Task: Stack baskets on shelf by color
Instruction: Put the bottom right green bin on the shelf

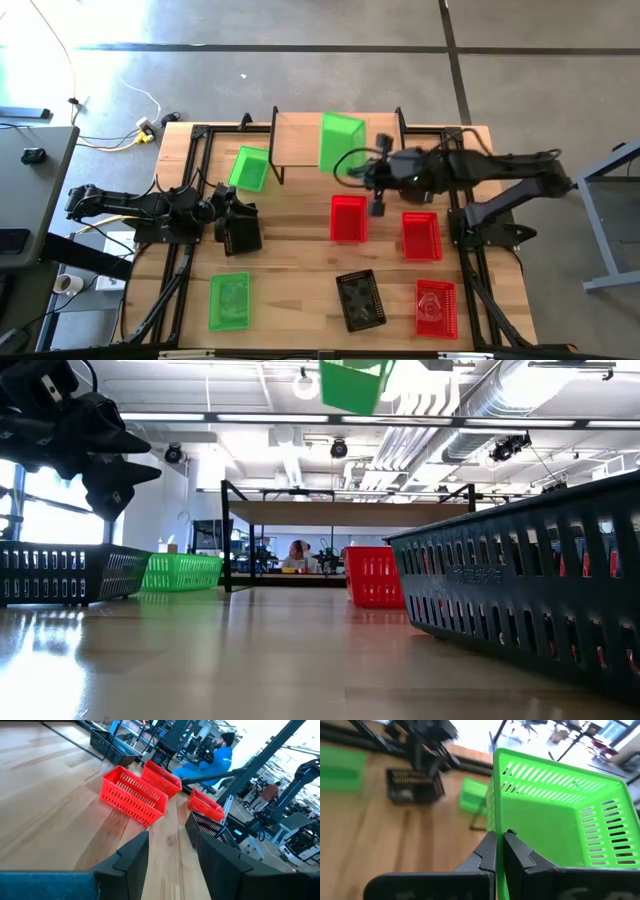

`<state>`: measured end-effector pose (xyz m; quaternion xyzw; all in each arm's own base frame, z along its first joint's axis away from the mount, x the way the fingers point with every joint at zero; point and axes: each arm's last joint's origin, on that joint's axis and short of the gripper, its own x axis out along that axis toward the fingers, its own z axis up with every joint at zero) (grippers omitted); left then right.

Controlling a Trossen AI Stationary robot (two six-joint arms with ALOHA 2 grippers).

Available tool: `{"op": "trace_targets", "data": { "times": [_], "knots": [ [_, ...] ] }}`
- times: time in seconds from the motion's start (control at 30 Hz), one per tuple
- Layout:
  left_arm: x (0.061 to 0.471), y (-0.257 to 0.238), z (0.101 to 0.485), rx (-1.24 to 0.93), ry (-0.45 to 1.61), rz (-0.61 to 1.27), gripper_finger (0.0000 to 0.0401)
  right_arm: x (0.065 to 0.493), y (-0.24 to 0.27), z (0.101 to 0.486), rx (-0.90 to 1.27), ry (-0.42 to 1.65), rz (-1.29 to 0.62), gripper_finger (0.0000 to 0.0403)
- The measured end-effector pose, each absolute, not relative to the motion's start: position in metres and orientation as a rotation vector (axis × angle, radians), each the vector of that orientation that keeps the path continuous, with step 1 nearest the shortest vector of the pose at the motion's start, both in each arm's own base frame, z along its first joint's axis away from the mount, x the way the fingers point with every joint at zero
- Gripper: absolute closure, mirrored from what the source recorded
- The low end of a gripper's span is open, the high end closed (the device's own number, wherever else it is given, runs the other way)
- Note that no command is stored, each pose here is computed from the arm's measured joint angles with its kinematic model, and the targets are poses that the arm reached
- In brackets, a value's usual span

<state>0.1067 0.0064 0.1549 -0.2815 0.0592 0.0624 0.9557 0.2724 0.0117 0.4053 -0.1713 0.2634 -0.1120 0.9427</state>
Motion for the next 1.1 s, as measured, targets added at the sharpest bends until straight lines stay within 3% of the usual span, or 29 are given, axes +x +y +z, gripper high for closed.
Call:
{"op": "trace_targets", "data": {
  "times": [0.47, 1.1],
  "knots": [
    [0.107, 0.006, 0.155, -0.572, 0.12, 0.127, 0.0245, 0.229, -0.042, 0.397, -0.345, 0.823, -0.237, 0.0403],
    [0.107, 0.006, 0.155, -0.652, 0.115, 0.133, 0.0245, 0.196, -0.081, 0.325, -0.432, 0.787, -0.193, 0.0402]
  ]
}}
